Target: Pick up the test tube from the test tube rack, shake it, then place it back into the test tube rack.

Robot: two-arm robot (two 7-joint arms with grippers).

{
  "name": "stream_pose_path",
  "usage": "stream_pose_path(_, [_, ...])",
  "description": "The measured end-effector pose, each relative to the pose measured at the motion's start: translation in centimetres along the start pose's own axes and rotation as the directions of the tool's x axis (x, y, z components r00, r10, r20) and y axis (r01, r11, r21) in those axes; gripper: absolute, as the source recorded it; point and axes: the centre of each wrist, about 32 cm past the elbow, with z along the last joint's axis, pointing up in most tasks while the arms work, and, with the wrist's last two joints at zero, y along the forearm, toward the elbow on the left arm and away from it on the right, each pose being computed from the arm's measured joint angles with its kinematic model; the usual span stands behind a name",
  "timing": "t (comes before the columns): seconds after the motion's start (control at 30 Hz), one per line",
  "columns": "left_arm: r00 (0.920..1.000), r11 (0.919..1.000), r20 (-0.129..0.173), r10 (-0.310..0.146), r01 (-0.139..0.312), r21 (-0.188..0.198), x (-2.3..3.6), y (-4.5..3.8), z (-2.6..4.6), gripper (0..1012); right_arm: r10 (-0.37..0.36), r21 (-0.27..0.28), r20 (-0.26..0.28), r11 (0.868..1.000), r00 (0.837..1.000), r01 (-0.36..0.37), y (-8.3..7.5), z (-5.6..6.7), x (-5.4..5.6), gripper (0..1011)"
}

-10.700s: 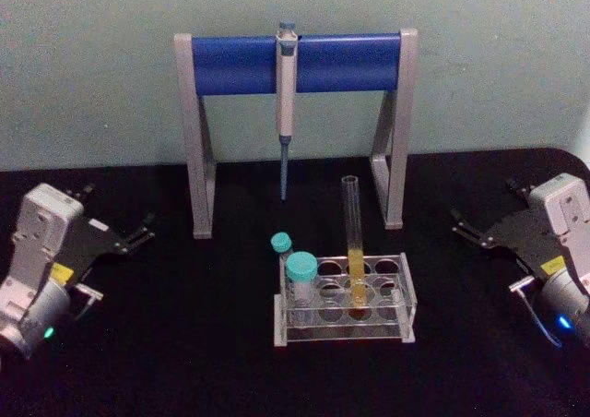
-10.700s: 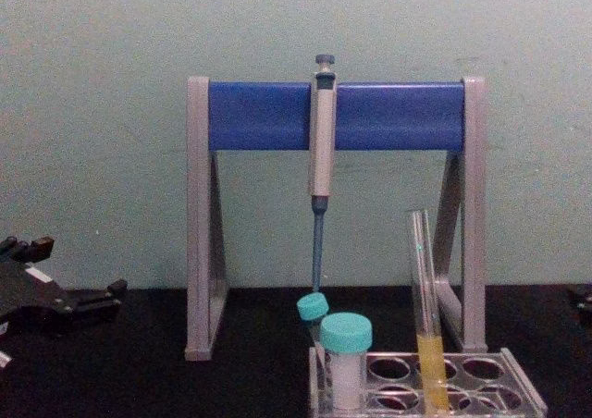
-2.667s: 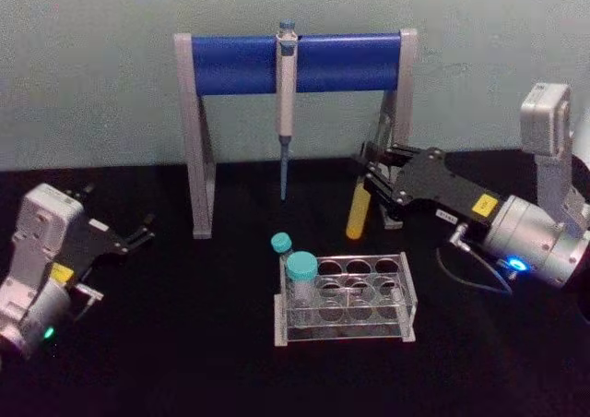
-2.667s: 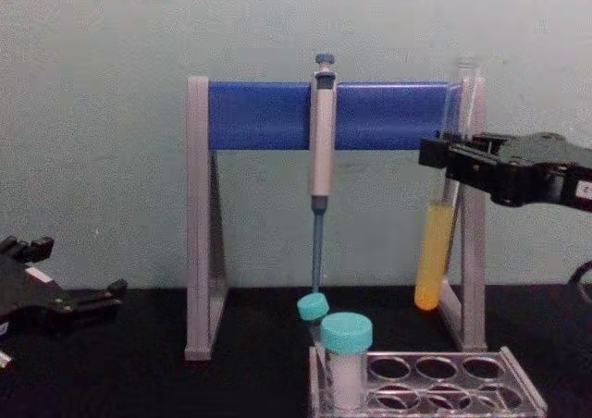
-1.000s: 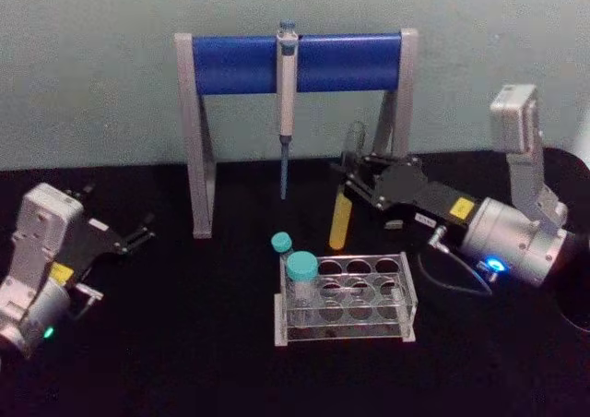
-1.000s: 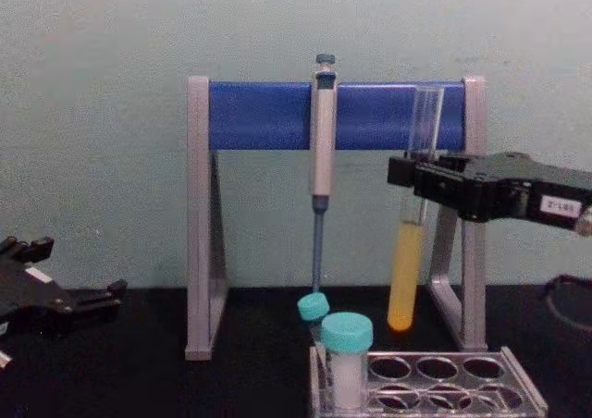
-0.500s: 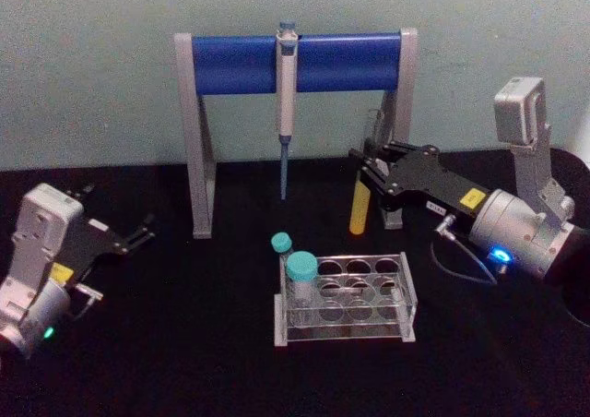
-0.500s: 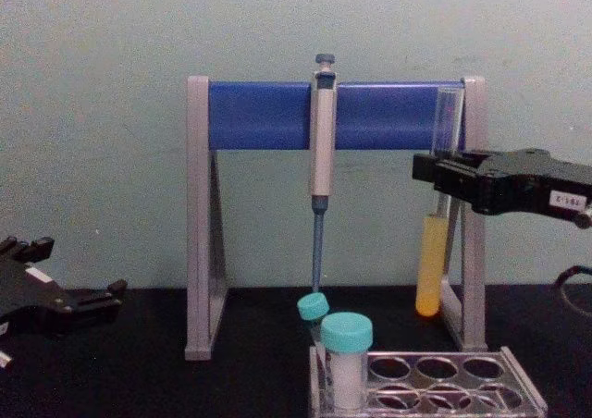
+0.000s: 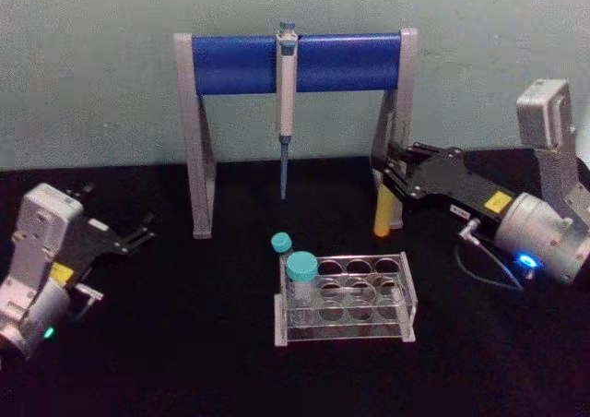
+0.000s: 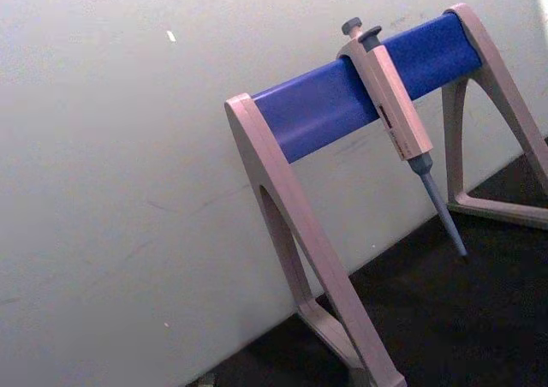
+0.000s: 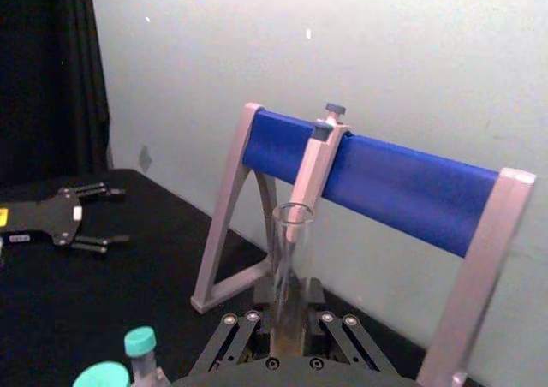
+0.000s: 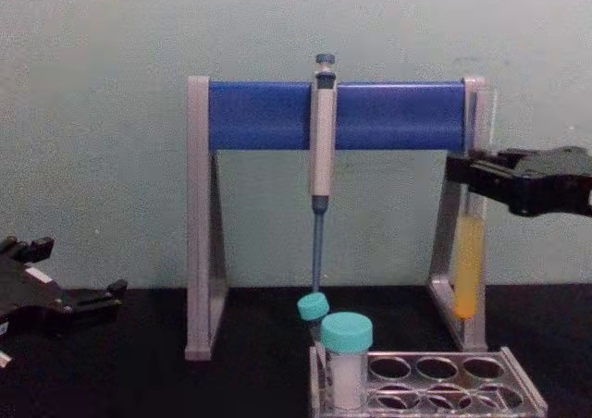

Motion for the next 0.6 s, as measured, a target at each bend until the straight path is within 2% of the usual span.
stream_pose_path(0.13, [1.0, 1.0, 0.0, 0.0, 0.0, 0.0, 0.0, 0.0, 0.0, 1010, 0.005, -0.027, 0.002, 1.0, 1.0, -0.005, -1.1, 0.3, -0.3, 232])
stream_pose_path(0.3, [1.0, 1.0, 0.0, 0.0, 0.0, 0.0, 0.0, 0.0, 0.0, 1010, 0.053, -0.051, -0.006, 0.997, 0.999, -0.053, -1.8, 0.8, -0.9, 233])
stream_pose_path(0.4, [1.0, 1.0, 0.0, 0.0, 0.0, 0.0, 0.0, 0.0, 0.0, 1009, 0.093, -0.055, -0.016, 0.994, 0.996, -0.094, -1.8, 0.9, -1.2, 232])
stream_pose_path(0.6, [1.0, 1.0, 0.0, 0.0, 0.0, 0.0, 0.0, 0.0, 0.0, 1010, 0.163, -0.028, -0.053, 0.986, 0.985, -0.164, -0.7, 0.8, -1.4, 232])
